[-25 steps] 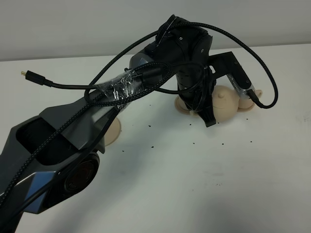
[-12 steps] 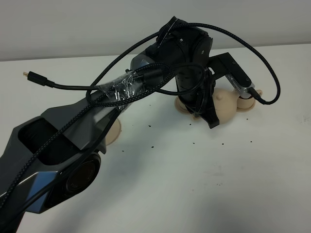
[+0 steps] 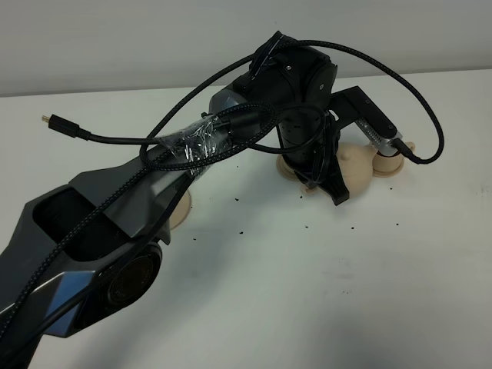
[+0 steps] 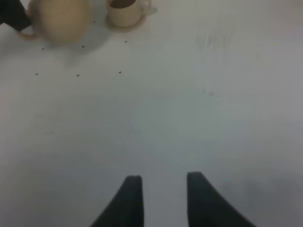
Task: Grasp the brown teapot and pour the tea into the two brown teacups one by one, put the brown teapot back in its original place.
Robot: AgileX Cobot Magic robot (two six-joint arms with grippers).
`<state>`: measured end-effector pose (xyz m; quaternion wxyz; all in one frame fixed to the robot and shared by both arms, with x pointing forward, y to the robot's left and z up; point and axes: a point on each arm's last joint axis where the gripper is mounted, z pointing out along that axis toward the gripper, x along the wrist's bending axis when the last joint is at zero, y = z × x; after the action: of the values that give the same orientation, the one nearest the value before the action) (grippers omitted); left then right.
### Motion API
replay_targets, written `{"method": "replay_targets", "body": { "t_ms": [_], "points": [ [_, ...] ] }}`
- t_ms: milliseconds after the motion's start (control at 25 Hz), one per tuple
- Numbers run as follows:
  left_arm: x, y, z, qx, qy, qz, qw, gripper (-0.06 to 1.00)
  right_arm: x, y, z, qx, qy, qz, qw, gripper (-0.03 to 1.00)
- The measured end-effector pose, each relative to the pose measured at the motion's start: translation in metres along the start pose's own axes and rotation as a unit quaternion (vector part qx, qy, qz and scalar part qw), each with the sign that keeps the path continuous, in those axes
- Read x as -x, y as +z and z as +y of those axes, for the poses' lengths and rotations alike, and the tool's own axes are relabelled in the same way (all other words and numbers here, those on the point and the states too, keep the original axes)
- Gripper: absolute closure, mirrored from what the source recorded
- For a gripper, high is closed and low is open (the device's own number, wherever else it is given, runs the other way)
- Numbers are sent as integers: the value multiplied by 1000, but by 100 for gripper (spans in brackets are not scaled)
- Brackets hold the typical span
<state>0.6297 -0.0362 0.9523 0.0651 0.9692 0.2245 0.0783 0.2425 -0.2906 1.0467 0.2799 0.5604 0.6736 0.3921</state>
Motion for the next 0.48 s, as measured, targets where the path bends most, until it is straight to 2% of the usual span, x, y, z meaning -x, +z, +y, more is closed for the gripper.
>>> {"method": "replay_targets", "body": {
  "t_ms": [320,480],
  "points": [
    [0,0,0,0,1,-1,1000,82,0,0,0,0,0,0,1000,73],
    [0,-12,-1,2,18,0,1000,82,0,0,0,0,0,0,1000,73]
  ]
}}
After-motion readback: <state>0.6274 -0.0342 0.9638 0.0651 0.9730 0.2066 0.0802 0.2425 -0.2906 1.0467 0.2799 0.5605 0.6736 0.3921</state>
